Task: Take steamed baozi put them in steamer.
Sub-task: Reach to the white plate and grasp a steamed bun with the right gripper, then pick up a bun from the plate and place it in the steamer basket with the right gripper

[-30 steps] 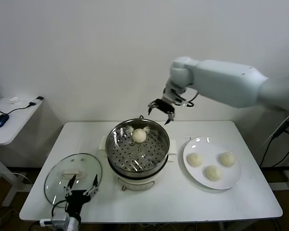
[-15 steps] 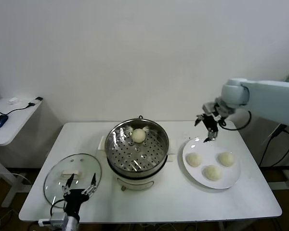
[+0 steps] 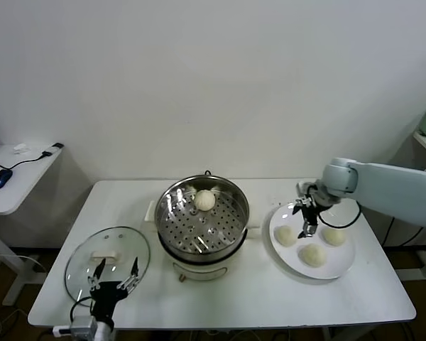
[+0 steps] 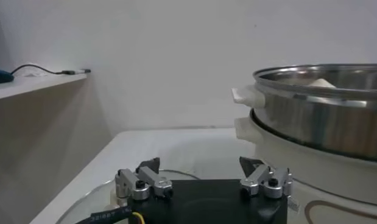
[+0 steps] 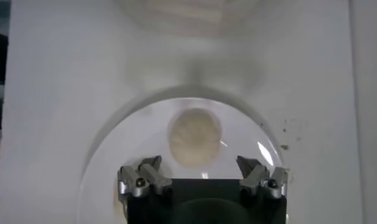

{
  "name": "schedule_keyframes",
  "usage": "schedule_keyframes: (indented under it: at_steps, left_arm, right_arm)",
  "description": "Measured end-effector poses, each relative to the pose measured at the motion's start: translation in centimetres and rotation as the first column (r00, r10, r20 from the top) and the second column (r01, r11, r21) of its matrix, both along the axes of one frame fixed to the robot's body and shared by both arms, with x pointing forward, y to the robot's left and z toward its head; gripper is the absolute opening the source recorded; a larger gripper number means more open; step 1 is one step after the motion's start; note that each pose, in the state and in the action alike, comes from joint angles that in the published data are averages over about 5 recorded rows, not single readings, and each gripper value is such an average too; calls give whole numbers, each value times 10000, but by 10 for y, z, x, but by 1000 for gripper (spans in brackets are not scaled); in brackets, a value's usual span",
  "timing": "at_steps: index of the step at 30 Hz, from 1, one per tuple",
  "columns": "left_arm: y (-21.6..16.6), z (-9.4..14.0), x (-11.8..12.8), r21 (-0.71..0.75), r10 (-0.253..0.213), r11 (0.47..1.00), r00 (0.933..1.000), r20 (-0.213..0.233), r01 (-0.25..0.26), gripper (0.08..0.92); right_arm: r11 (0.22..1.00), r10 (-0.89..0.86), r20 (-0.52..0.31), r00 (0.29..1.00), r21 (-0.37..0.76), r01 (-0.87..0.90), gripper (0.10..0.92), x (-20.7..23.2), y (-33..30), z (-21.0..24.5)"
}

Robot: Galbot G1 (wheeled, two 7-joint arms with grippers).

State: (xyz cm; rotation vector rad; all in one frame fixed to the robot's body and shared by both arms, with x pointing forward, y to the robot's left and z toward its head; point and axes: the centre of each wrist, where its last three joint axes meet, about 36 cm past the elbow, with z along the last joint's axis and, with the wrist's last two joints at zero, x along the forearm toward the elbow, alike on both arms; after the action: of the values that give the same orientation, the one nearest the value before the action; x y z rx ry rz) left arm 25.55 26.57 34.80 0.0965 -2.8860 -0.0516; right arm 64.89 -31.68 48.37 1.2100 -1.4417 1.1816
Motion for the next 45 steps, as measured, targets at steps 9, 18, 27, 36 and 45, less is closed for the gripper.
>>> schedule_keyframes:
  at_steps: [9,18,27,36,45]
  left_arm:
    - [-3,-1,1,-56,-96,9999,10000,-8,96,823]
    - [-3,-1,2,-58,-88,9999,10000,10,88,823]
    - [-8,4,-1,-91,-156,9998,9999,46,157,823]
    - [-11,10,-1,-102,-259,9996,9995,177,261,823]
    - [-16,15,1,-136,-418,9990,9985,360,423,823]
  right_arm:
    - [9991,-418,-173,9990,48,419,781,5,6,-30]
    - [9983,-549,-336,9979,151,555,599,6,4,-31]
    - [9995,-178,-119,9998,276,181,573,16,6,28]
    - [9952,356,734,9967,880,-420,577,26,54,167]
    - [9777,1108,1117,9876,1663,-1285,574,1,164,248]
